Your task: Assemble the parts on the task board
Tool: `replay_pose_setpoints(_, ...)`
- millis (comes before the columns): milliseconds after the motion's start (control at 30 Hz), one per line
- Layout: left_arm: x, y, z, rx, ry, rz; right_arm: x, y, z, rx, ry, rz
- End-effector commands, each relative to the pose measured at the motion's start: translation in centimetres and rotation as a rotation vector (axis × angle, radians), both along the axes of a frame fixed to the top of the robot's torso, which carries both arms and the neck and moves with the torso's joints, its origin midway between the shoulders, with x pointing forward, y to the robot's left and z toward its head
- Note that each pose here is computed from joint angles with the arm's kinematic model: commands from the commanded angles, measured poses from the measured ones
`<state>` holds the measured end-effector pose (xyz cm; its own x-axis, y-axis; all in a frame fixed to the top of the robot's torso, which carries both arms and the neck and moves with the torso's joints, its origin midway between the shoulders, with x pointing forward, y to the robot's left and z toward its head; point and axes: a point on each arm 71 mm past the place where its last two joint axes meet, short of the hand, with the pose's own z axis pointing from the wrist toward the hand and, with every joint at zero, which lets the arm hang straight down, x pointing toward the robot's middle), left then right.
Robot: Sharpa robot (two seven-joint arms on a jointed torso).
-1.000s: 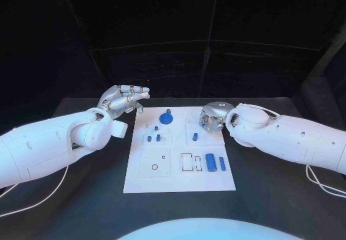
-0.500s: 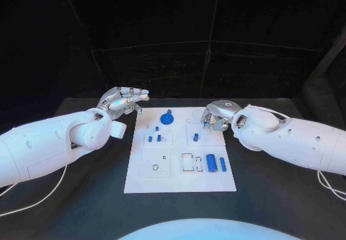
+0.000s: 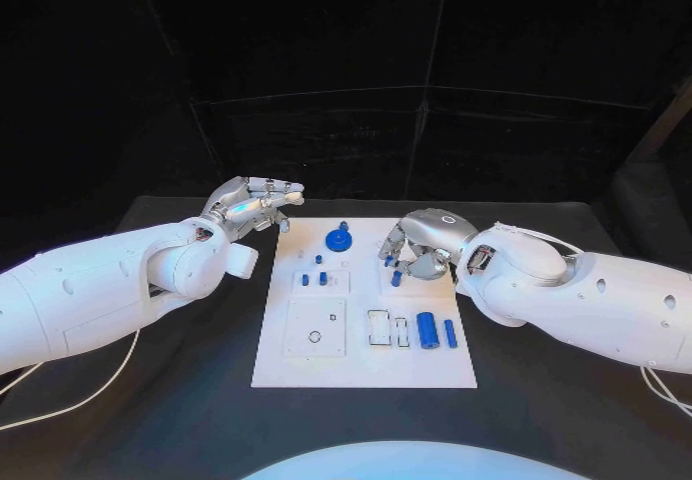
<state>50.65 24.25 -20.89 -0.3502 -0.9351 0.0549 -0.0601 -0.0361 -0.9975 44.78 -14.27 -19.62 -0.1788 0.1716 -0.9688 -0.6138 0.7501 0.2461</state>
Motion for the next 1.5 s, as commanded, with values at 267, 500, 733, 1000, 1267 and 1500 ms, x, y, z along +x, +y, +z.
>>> replay_pose_setpoints(267, 0.02, -0.8, 0.14, -0.017, -0.008, -0.026, -1.2, 5.7, -0.4, 0.031, 0.032, 0.135)
replay_pose_setpoints(500, 0.03, -1.2, 0.18, -0.021, -0.011, -0.033, -2.0, 8.1, -3.3, 0.004, 0.099, 0.176)
replay_pose_setpoints(733, 0.06, -1.4, 0.18, -0.023, -0.013, -0.036, -2.1, 9.1, -4.5, -0.016, 0.121, 0.187)
replay_pose_setpoints(1000, 0.09, -1.6, 0.16, -0.024, -0.012, -0.040, -2.0, 9.4, -5.2, -0.046, 0.142, 0.190)
replay_pose_setpoints(1267, 0.10, -1.6, 0.15, -0.024, -0.010, -0.041, -2.1, 9.3, -5.5, -0.067, 0.157, 0.195)
replay_pose_setpoints(1500, 0.12, -1.6, 0.14, -0.025, -0.010, -0.042, -2.2, 9.3, -5.6, -0.081, 0.169, 0.199)
